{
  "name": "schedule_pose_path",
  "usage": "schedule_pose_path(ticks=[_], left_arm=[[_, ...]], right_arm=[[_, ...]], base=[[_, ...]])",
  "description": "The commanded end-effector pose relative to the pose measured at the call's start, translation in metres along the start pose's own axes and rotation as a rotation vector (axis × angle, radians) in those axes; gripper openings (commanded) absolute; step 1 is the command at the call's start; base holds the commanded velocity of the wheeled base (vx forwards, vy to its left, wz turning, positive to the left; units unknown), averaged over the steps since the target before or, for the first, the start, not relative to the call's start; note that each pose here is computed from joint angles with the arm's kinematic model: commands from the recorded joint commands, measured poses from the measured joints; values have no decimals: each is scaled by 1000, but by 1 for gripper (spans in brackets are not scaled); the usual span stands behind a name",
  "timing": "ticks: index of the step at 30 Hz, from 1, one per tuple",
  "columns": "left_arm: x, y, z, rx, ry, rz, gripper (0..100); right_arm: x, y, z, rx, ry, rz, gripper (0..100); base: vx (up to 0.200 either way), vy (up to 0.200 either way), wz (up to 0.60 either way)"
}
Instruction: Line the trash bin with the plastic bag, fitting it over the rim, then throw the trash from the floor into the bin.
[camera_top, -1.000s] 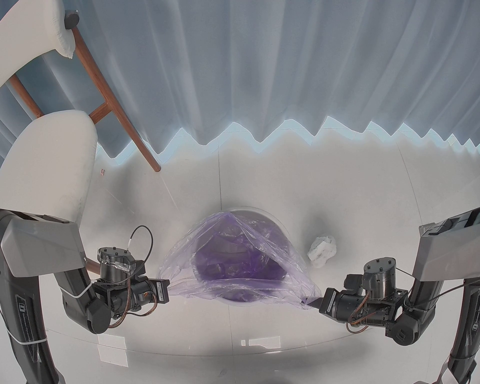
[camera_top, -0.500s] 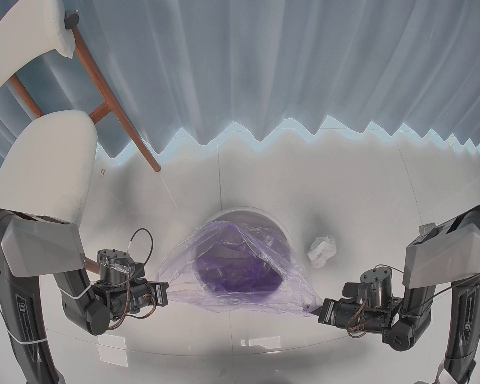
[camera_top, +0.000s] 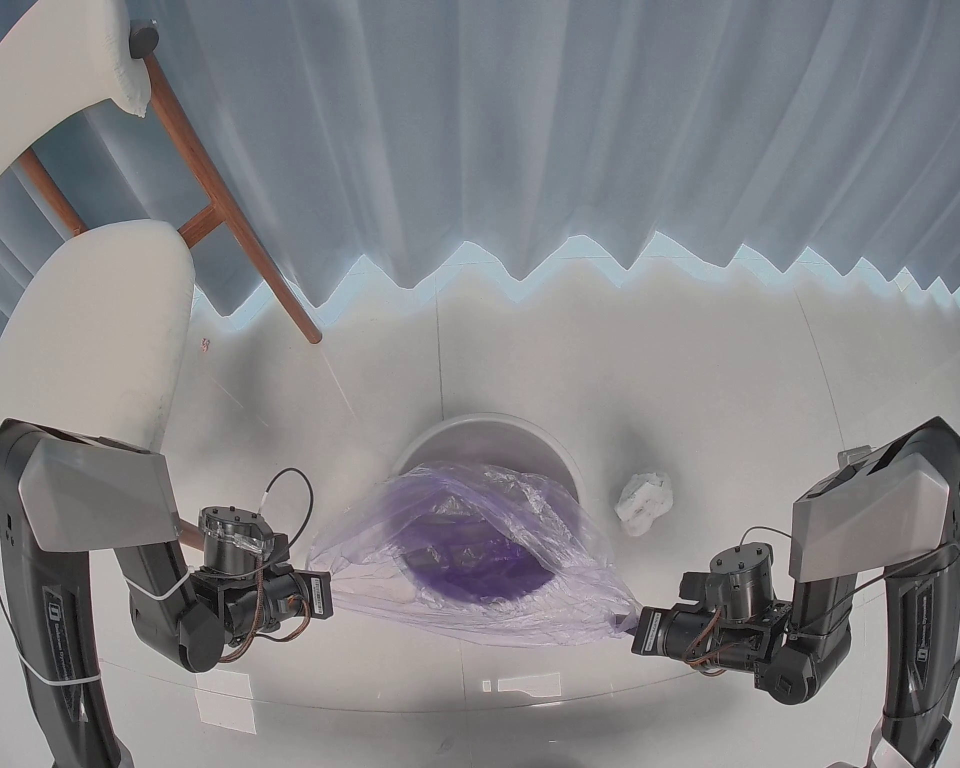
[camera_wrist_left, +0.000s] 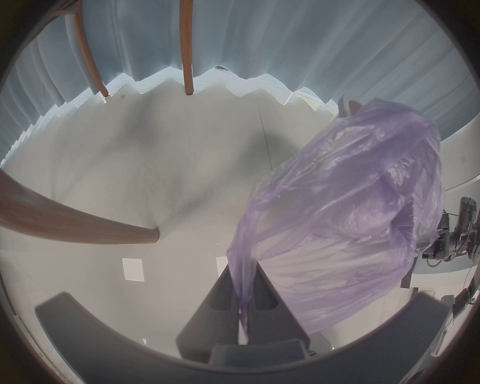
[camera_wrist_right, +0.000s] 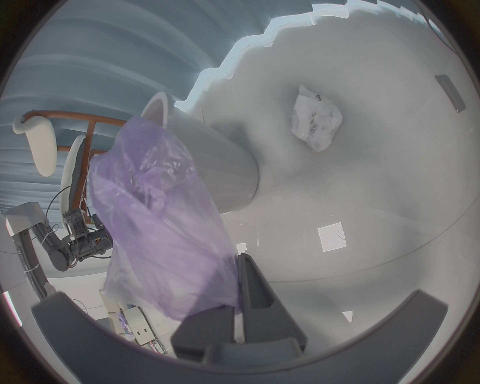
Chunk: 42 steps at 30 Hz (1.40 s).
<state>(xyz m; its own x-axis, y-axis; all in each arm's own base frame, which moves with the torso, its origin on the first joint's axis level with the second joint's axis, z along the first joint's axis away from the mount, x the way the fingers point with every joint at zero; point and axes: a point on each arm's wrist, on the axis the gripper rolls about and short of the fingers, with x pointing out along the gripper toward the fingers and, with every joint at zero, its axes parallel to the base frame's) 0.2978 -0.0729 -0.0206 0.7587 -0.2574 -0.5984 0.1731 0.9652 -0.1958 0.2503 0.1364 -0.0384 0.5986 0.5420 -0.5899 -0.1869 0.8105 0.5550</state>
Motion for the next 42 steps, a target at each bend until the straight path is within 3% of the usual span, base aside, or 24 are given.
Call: schedule_pose_path(ticks=[1, 7, 19, 20, 21, 27, 42], left_arm=[[5, 1, -2, -1, 2, 11, 0], [10, 1, 1, -1, -33, 6, 0], [12, -1, 8, 7, -80, -8, 0], [12, -2, 7, 8, -80, -10, 0], [12, -2, 10, 7, -89, -11, 100], [-4, -7, 19, 13, -178, -19, 100], [-75, -41, 36, 69, -306, -114, 100]], right_arm=[[8, -4, 1, -1, -11, -16, 0], [15, -7, 3, 2, -39, -46, 0], [13, -5, 5, -3, -80, -17, 0], [13, -5, 6, -2, -82, -17, 100], [13, -5, 6, 2, -89, -13, 100], [4, 1, 7, 46, -138, 34, 100], [-35, 23, 4, 85, -133, 92, 100]], base=[[0, 0, 0], [0, 0, 0], [0, 0, 0], [0, 0, 0], [0, 0, 0], [0, 0, 0], [0, 0, 0]])
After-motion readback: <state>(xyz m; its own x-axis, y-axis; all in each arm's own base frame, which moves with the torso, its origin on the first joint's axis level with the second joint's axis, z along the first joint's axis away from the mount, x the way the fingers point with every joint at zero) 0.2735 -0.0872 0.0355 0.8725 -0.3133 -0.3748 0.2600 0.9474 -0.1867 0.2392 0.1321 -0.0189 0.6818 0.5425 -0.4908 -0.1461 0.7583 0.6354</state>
